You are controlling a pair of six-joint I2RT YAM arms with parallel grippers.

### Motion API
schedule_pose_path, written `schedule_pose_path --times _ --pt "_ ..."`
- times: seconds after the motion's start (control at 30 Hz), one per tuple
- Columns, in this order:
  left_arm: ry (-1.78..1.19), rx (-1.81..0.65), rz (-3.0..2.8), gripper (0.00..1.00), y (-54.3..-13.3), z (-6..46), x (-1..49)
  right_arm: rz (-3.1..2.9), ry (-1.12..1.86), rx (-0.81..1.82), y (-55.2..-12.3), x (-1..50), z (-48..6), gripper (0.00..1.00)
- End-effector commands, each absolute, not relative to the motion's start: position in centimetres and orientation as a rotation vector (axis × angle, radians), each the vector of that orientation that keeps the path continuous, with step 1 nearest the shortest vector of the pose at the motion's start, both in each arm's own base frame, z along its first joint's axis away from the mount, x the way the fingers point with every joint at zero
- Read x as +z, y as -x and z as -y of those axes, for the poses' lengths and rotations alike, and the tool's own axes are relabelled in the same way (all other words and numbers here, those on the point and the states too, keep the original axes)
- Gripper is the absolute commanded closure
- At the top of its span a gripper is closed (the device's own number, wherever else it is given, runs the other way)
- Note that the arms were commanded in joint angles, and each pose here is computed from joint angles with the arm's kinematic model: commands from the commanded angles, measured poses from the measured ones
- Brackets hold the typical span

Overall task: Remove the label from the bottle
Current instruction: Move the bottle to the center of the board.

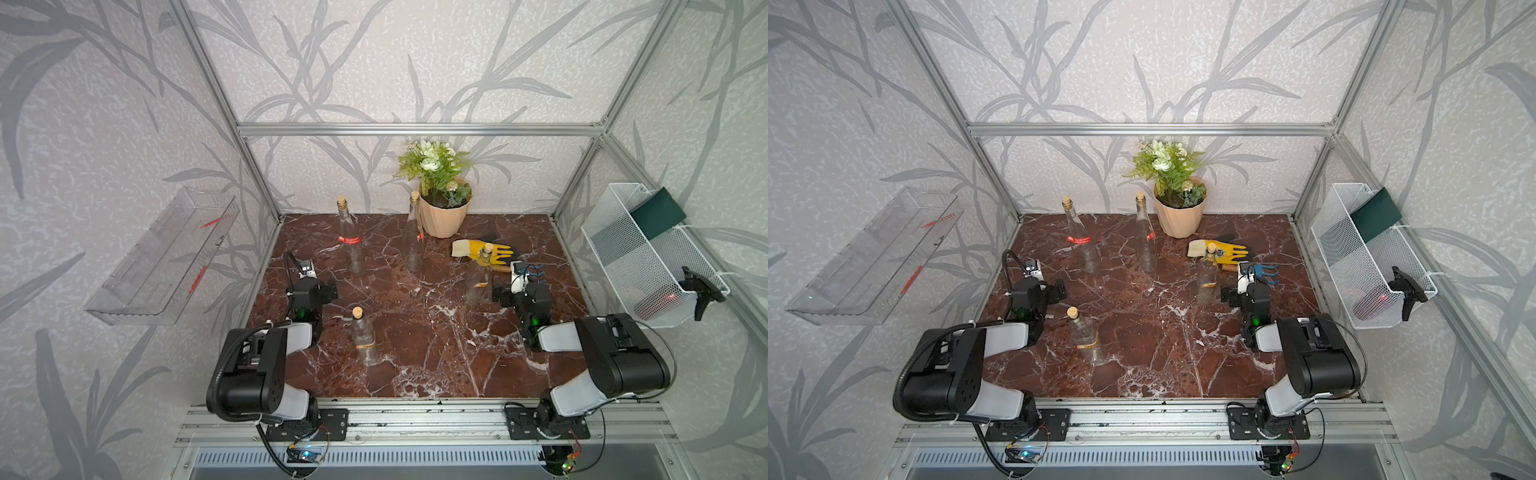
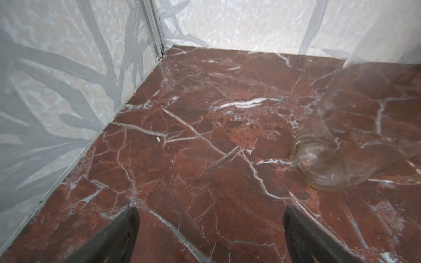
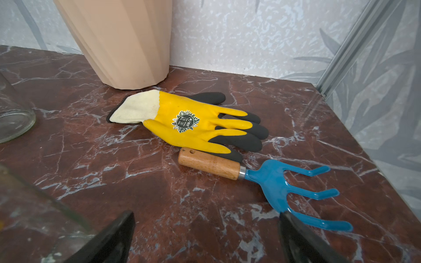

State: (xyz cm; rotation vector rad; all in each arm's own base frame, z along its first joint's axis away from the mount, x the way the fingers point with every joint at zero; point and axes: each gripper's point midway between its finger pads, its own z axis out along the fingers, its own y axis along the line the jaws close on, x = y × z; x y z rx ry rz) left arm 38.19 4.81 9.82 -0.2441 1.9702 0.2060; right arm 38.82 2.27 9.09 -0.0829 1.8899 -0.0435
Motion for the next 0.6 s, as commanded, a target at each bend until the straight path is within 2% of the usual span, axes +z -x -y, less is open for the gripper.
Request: schedule_pose_path --times 0.0,0.13,0.3,0.4,0.57 --pt "0.268 0.212 -1.917 0.01 -38.0 -5.2 13.4 -1.815 0.005 -0.089 -38.4 12.1 -1.1 0.01" --pt "0.329 0.164 -1.927 0.01 -36.8 -5.0 15.5 -1.759 -0.104 -0.117 -37.2 16.2 0.5 0.01" --pt "0.506 0.094 -1.984 0.08 -34.6 -5.2 16.9 -1.742 -0.161 0.000 -35.3 22.5 -0.1 0.01" --pt "0.592 0.031 -2.017 0.15 -33.4 -4.6 18.0 -1.732 -0.112 0.112 -33.7 26.2 -1.7 0.01" --pt "0.530 -0.036 -2.169 0.15 -30.6 -2.6 19.1 -1.764 0.060 0.307 -31.5 29.0 -6.3 0.01"
